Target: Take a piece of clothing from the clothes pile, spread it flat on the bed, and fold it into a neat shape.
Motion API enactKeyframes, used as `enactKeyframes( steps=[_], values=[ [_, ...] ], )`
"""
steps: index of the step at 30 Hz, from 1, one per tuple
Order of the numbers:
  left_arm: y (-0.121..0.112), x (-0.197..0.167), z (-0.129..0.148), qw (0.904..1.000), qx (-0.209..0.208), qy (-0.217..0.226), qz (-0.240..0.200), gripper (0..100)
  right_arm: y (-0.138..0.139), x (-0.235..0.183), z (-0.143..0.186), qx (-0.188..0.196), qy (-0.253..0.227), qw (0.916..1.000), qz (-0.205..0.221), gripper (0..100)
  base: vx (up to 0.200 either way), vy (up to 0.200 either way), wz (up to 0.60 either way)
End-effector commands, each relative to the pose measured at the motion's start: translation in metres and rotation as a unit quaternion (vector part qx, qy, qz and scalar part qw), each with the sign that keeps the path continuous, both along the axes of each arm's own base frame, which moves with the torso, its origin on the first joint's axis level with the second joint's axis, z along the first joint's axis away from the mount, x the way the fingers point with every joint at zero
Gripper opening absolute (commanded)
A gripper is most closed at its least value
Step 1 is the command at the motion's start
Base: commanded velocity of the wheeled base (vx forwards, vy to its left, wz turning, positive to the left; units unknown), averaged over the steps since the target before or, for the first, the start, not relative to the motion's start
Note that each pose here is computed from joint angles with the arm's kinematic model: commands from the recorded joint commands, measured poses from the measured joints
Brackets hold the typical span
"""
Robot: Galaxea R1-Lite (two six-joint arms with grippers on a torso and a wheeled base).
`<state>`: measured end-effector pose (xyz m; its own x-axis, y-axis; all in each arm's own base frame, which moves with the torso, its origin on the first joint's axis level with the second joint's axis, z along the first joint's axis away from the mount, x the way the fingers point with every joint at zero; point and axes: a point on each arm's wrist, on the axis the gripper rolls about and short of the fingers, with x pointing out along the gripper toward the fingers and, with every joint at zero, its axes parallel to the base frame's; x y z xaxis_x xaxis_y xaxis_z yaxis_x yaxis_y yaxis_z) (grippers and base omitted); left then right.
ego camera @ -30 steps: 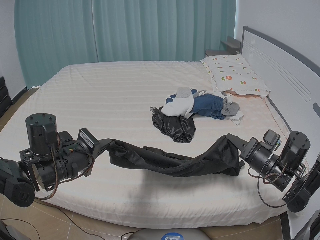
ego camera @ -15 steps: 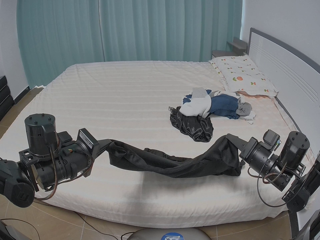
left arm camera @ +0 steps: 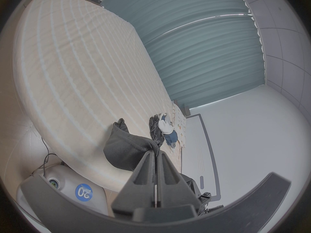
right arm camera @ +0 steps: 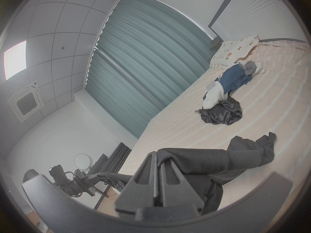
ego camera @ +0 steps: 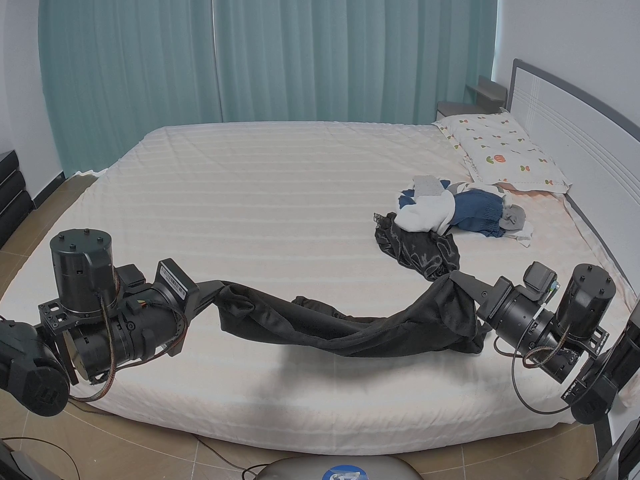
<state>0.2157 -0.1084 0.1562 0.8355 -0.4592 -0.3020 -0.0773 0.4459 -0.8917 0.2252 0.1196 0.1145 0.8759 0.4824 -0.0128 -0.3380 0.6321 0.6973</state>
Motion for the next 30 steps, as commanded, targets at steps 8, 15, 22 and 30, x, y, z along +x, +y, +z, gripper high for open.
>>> enactKeyframes(
  steps=[8, 15, 22, 30],
  values=[
    [-0.0001, 0.0005, -0.0008, 1.0000, 0.001, 0.001, 0.001, 0, 0.0004, -0.0007, 0.0014, 0.002, -0.005, 1.0000, 0.002, 0, 0.000, 0.200, 0.00],
    [0.0001, 0.0001, -0.0008, 1.0000, 0.001, 0.001, 0.001, 0, 0.0008, 0.0000, -0.0002, 0.001, -0.003, 1.0000, 0.002, 0, 0.000, 0.200, 0.00],
    [-0.0002, -0.0001, -0.0015, 1.0000, 0.002, 0.002, 0.001, 0, 0.0004, 0.0000, 0.0002, 0.002, -0.003, 1.0000, 0.002, 0, 0.000, 0.200, 0.00],
    [-0.0022, -0.0006, -0.0039, 0.9999, 0.008, 0.005, -0.008, 0, -0.0041, 0.0031, -0.0014, 0.002, 0.001, 1.0000, -0.006, 0, 0.000, 0.050, 0.00]
  ],
)
